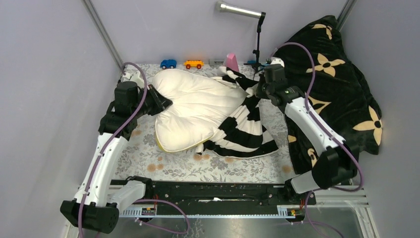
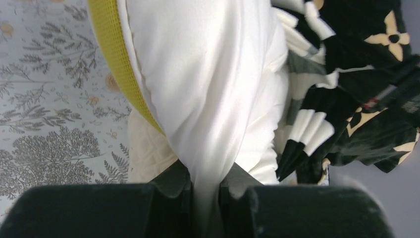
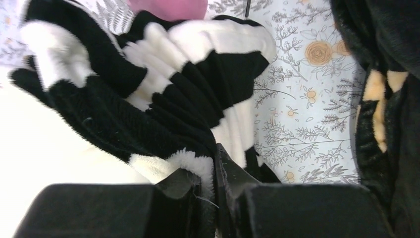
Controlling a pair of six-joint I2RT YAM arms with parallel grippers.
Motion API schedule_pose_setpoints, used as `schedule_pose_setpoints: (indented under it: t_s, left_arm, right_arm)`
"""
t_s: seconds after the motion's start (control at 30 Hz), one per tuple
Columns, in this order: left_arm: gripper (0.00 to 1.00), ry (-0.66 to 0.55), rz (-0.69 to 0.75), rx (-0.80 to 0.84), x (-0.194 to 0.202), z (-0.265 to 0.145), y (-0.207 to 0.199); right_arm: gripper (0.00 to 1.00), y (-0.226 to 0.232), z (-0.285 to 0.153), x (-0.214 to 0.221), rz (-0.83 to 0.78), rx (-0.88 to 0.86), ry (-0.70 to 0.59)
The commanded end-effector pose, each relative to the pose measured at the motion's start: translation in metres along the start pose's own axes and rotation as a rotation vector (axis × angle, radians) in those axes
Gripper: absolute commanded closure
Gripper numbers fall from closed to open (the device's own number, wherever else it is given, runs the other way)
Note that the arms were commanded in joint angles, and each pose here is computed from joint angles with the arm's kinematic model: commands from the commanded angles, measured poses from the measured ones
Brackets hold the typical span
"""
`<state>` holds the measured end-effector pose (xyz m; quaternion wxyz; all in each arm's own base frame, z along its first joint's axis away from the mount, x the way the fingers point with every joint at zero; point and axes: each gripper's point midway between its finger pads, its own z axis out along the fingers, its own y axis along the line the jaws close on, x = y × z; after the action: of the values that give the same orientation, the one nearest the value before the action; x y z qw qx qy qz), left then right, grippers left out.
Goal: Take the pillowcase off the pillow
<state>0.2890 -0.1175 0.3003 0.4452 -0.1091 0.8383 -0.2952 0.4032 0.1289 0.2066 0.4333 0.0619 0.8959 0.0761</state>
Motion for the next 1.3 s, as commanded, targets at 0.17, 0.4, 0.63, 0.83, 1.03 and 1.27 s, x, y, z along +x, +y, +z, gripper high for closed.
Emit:
schedule_pose_setpoints:
  t_s: [0.17, 0.4, 0.63, 0.83, 1.03, 1.27]
  left_arm:
    - [1.00, -0.001, -0.051, 0.042, 0.008, 0.039, 0.014]
    - [1.00, 0.113, -0.158, -0.011, 0.045, 0.070, 0.041]
    - [1.00, 0.088, -0.202, -0.087, 0.050, 0.081, 0.061]
    - [0.99, 0.037, -0.248, -0.147, 0.046, 0.090, 0.075]
    - [1.00, 0.083, -0.293, -0.172, 0.066, 0.115, 0.091]
    - [0.14, 0.047, -0.246, -0.287, 0.061, 0.100, 0.107]
  right_arm:
    - [0.32, 0.002, -0.059, -0.024, 0.015, -0.103, -0.121]
    - [0.00, 0.075, -0.097, 0.013, -0.099, -0.323, -0.062]
    - [0.00, 0.095, -0.111, 0.081, -0.164, -0.431, 0.051]
    - [0.00, 0.067, -0.102, 0.133, -0.165, -0.408, 0.109]
    - [0.00, 0.058, -0.099, 0.159, -0.156, -0.404, 0.163]
    - [0.00, 0.065, -0.103, 0.200, -0.143, -0.513, 0.288]
